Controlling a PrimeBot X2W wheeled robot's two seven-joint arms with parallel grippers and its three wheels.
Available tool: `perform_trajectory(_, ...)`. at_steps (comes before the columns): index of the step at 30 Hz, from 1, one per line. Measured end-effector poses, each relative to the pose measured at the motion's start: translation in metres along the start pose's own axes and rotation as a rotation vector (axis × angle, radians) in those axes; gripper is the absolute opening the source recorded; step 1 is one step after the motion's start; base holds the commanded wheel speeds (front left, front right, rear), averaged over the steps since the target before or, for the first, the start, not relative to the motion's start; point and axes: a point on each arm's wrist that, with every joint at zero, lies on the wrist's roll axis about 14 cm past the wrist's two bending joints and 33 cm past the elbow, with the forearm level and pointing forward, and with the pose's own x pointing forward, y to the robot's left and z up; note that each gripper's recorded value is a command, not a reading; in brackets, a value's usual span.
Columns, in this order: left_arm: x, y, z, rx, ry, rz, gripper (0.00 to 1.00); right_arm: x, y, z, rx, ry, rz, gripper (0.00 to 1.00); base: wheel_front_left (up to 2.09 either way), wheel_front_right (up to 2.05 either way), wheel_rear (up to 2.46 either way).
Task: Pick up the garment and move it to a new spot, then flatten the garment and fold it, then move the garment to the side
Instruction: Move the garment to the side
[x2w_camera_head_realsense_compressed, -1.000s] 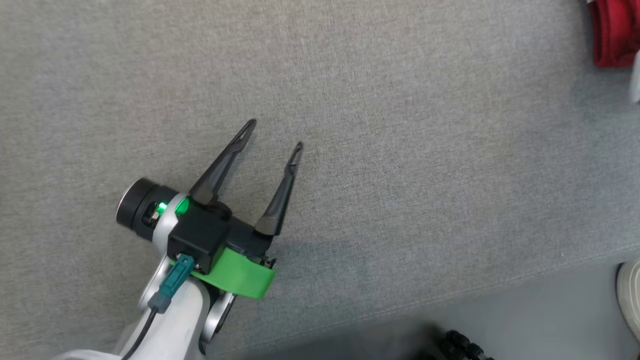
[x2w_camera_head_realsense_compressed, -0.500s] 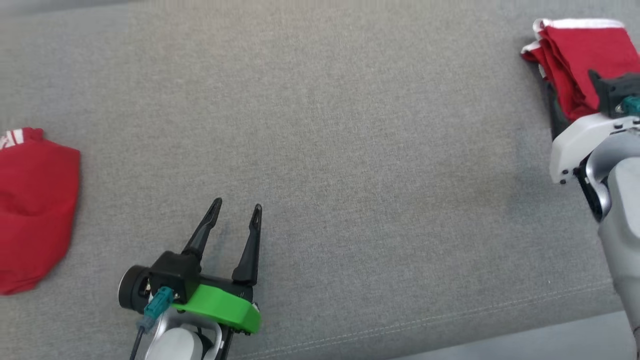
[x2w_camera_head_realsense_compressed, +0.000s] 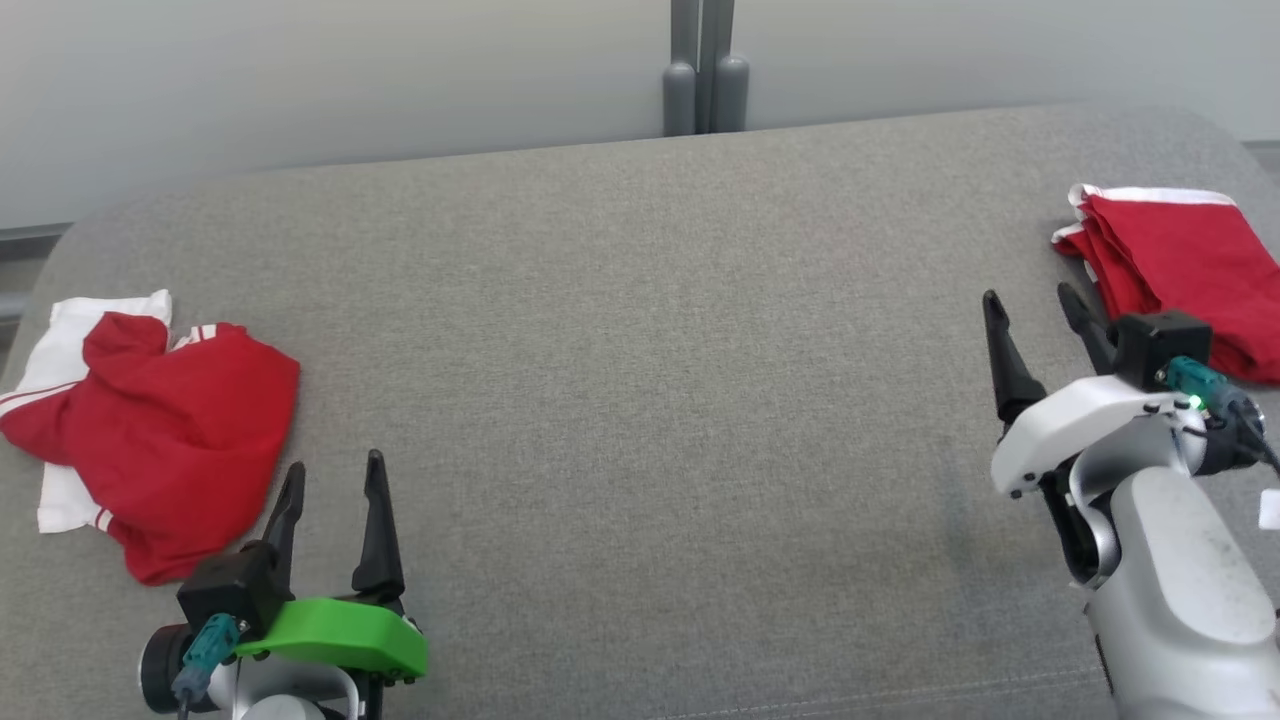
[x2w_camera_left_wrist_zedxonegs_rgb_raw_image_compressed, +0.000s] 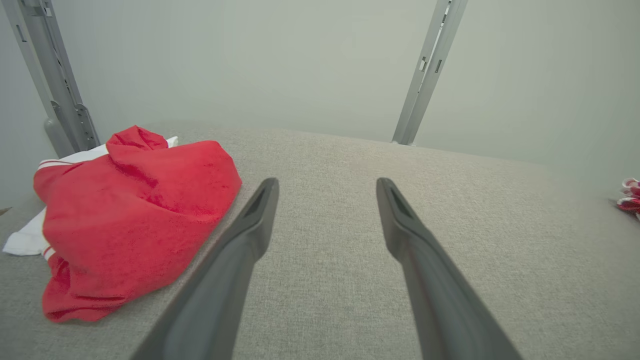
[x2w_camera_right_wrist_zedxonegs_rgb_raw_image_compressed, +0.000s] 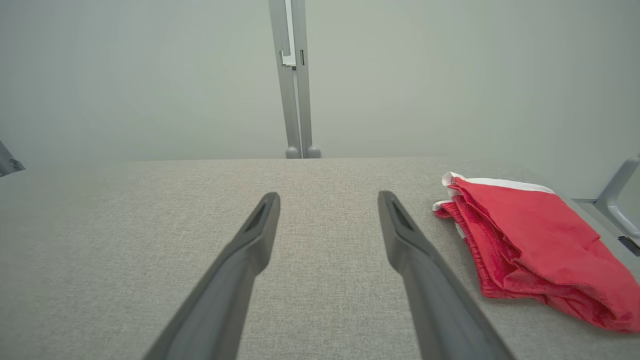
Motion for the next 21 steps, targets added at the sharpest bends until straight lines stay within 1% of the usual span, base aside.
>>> perform_trajectory(3,-0.008,0.014,0.013,0.013,-0.038,0.038,1.0,-0.008,0.019,0.002,0.053,-0.04,0.02,1.0,0.0,0.0,0.0)
perform_trajectory(8,-0.023,0.03,0.037,0.055,-0.113,0.065,1.0,-0.022,0.038,0.004,0.105,-0.103,0.038,1.0,0.0,0.0,0.0)
perform_trajectory(13,-0.042,0.037,0.039,0.077,-0.125,0.076,1.0,-0.037,0.038,0.009,0.126,-0.159,0.025,1.0,0.0,0.0,0.0)
perform_trajectory(16,-0.048,0.038,0.033,0.082,-0.109,0.072,1.0,-0.044,0.038,0.004,0.122,-0.15,0.025,1.0,0.0,0.0,0.0)
perform_trajectory(21,-0.059,0.04,0.024,0.075,-0.087,0.075,1.0,-0.061,0.044,-0.017,0.124,-0.1,0.04,1.0,0.0,0.0,0.0)
